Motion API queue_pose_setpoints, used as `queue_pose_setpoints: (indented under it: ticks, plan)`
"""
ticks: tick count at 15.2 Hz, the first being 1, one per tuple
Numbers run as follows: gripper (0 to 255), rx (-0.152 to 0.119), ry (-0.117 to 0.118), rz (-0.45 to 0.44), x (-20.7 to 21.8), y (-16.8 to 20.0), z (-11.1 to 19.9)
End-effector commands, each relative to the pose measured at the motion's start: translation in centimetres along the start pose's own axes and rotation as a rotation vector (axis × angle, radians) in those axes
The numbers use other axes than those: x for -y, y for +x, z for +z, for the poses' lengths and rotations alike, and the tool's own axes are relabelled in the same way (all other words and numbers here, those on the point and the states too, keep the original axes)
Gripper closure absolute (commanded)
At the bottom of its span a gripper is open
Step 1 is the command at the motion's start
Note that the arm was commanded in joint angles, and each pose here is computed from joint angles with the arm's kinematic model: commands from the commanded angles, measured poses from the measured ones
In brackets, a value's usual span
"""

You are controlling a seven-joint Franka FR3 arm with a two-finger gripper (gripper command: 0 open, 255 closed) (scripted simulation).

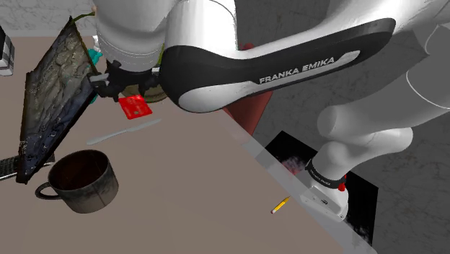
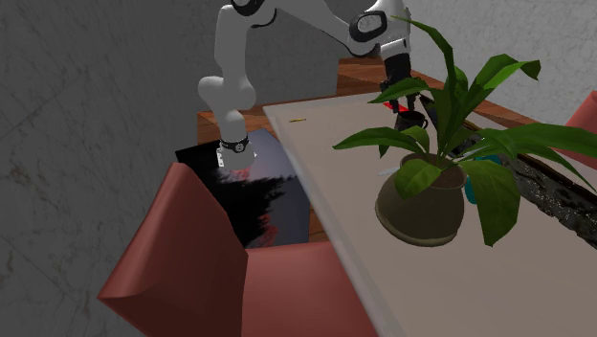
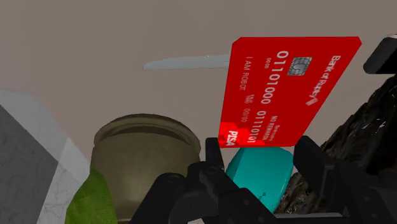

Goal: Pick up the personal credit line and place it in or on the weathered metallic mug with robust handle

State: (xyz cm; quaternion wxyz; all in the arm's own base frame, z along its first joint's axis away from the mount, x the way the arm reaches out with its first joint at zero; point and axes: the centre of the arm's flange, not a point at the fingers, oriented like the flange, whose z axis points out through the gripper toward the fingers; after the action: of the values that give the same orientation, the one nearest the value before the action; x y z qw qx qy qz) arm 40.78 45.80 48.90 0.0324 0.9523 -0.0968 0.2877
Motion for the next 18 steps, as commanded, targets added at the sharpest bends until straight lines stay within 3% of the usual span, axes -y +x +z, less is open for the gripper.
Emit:
queue_pose_setpoints:
  ticks: [1, 11, 18]
  plan:
    - [255, 0.005, 0.0, 0.0, 2.7, -1.0, -0.6]
    - [255, 0.005, 0.0, 0.0, 15.2, -5.0, -3.7]
    - [255, 0.005, 0.0, 0.0, 15.3, -7.0, -0.7]
